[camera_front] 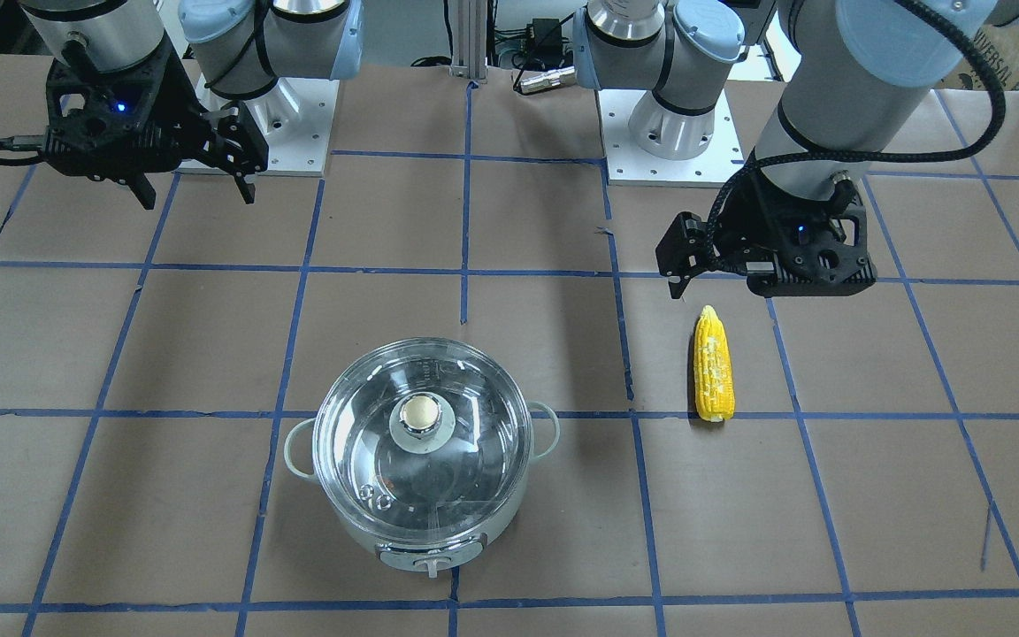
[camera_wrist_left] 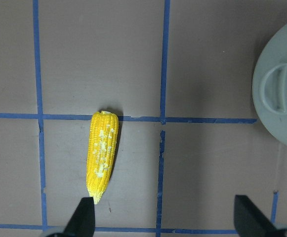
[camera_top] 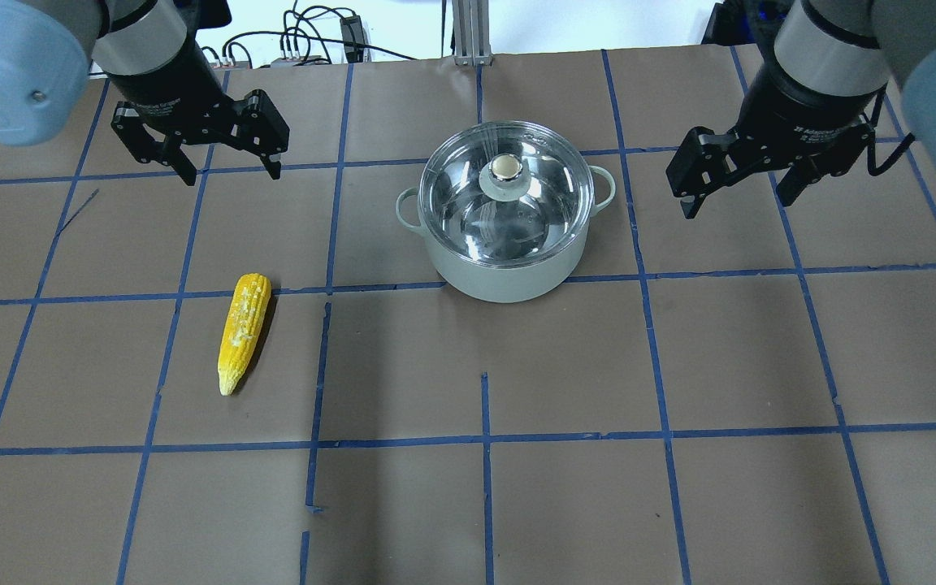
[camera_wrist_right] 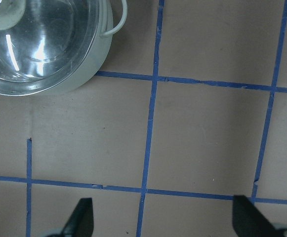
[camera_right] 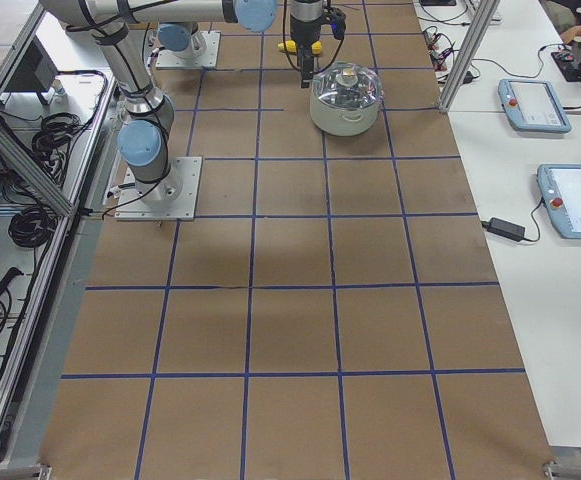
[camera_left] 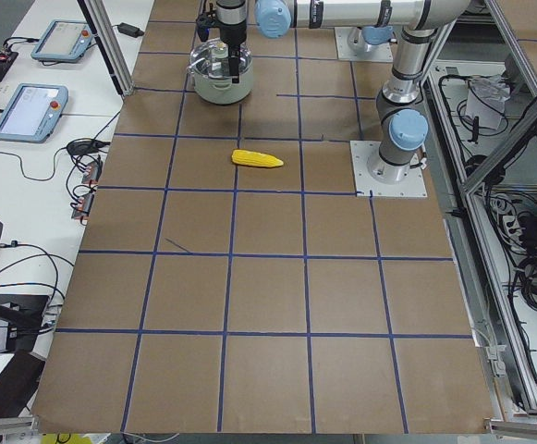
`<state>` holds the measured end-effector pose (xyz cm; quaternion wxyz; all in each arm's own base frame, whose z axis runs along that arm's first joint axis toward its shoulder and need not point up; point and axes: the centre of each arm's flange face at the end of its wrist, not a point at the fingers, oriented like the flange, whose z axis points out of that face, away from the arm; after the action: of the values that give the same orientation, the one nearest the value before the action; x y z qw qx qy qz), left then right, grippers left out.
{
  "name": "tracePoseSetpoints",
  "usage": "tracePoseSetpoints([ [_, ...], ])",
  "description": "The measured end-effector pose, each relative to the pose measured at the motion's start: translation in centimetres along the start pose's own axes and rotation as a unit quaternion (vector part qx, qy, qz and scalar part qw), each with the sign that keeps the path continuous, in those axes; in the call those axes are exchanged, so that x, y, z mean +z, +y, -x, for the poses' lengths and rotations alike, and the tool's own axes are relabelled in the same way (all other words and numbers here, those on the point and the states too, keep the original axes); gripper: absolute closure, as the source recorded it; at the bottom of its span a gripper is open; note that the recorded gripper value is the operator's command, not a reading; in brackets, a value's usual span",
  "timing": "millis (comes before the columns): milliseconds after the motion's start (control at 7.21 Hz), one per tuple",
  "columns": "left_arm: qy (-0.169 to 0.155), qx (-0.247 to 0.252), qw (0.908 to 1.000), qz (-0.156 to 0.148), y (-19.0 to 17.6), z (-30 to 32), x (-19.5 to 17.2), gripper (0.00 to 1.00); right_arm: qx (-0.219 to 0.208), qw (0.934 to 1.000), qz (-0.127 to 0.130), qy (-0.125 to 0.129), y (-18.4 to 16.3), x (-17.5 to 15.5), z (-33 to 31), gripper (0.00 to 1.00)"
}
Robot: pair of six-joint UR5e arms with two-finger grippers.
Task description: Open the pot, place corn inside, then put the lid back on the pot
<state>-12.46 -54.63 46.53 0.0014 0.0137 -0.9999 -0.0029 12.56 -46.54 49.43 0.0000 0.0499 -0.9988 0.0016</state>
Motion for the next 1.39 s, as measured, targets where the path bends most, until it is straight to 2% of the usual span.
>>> tracePoseSetpoints([
  [1109,0.001,0.041,0.999,-0.017,0.1,-0.1,-0.6,0.0,0.005,1.0,0.002,-0.003,-0.2,0.6,0.1,0.0],
  [1386,0.001,0.043,0.999,-0.015,0.3,-0.1,-0.7,0.0,0.026,0.9996,-0.003,-0.005,-1.2,0.9,0.3,0.0],
])
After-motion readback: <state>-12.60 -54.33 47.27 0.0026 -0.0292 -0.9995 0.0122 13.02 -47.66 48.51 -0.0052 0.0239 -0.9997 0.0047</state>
